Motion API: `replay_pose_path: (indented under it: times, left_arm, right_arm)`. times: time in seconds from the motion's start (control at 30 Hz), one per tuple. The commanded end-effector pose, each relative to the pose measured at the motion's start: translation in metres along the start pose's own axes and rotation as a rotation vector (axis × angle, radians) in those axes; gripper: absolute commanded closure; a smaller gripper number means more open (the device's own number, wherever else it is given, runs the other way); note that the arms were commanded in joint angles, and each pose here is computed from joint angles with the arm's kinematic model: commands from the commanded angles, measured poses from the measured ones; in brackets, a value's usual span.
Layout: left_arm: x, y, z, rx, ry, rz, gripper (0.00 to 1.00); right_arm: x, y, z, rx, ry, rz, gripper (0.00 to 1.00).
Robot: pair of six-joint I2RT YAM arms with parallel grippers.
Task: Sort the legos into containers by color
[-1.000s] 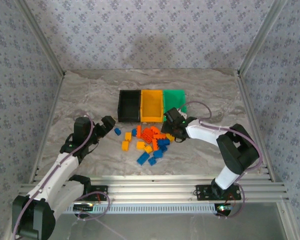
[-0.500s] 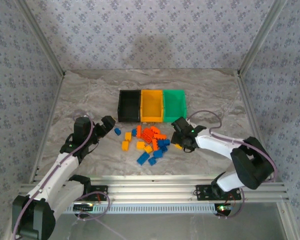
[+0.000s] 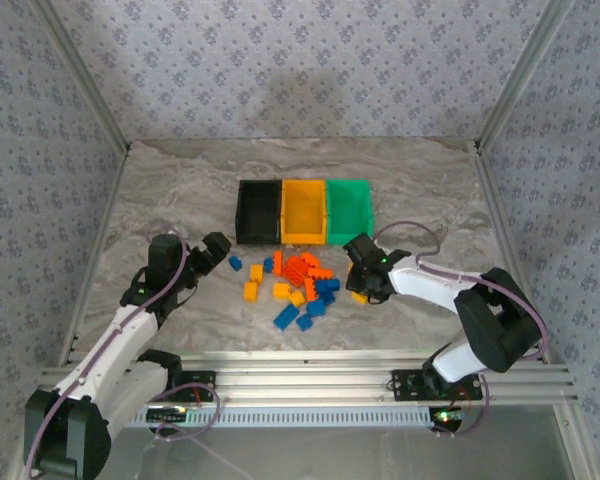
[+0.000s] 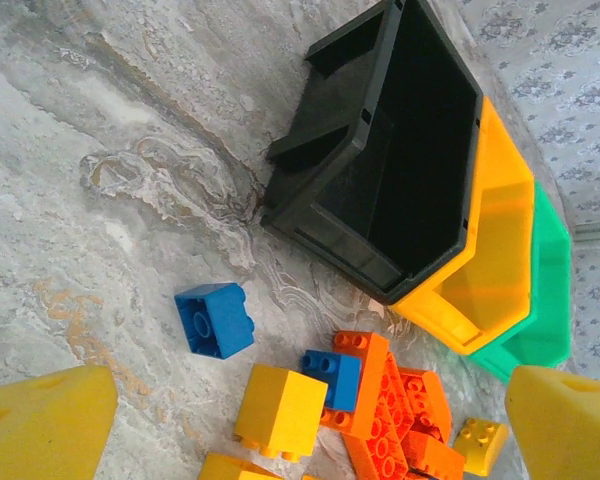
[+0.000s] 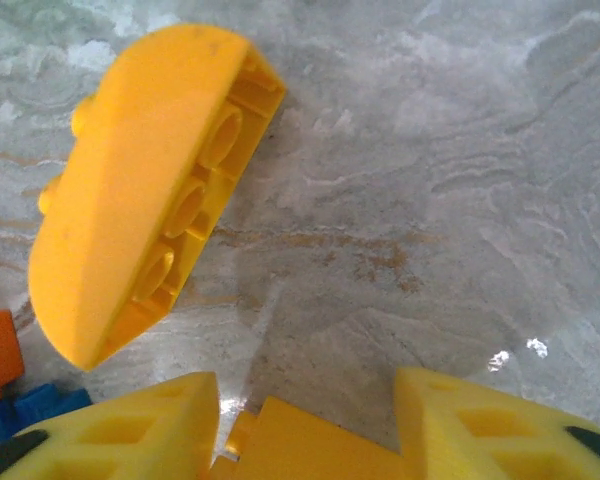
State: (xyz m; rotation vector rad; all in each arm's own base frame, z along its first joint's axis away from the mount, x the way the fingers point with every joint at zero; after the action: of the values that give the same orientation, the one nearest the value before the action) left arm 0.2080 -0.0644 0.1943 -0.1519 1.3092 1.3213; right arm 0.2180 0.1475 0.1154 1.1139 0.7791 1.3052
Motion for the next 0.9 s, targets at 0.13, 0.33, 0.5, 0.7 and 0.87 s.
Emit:
replay_pose_path:
  times: [0.13, 0.33, 0.5, 0.7, 0.87]
  left_arm:
    - [0.0, 0.002, 0.0, -0.005, 0.003, 0.032, 0.01]
    - [0.003, 0.004, -0.001, -0.01, 0.009, 0.052, 0.0]
    - [0.002, 0.007, -0.001, -0.016, -0.002, 0.04, 0.0]
    - [0.005, 0.012, -0.002, -0.032, -0.007, 0.055, 0.0]
    - [0.01, 0.014, -0.004, -0.017, -0.022, 0.1, 0.0]
  right_arm:
    - [0.005, 0.019, 0.004, -0.017, 0.018, 0.069, 0.67]
    - [0.009, 0.054, 0.025, -0.074, 0.027, 0.151, 0.71]
    - [0.017, 0.082, 0.071, -0.178, 0.015, 0.195, 0.7]
    - [0.028, 0.078, 0.133, -0.273, -0.012, 0.145, 0.69]
    - [0.043, 0.054, 0.176, -0.288, -0.031, 0.119, 0.68]
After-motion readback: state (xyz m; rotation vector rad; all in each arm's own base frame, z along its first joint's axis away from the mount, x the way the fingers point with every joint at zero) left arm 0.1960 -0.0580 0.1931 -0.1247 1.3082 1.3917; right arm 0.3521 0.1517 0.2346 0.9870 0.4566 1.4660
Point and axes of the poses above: each hand's point on the last joint's axis, 136 mm out from that joint toward the fingers, its own y axis back along the fingers, its own x axis along the line the jaws close on, z = x × y, the point moved 10 cm from there along y, back along the fingers, and after that the axes turned 5 degrees about y, right-handed, at the moved point
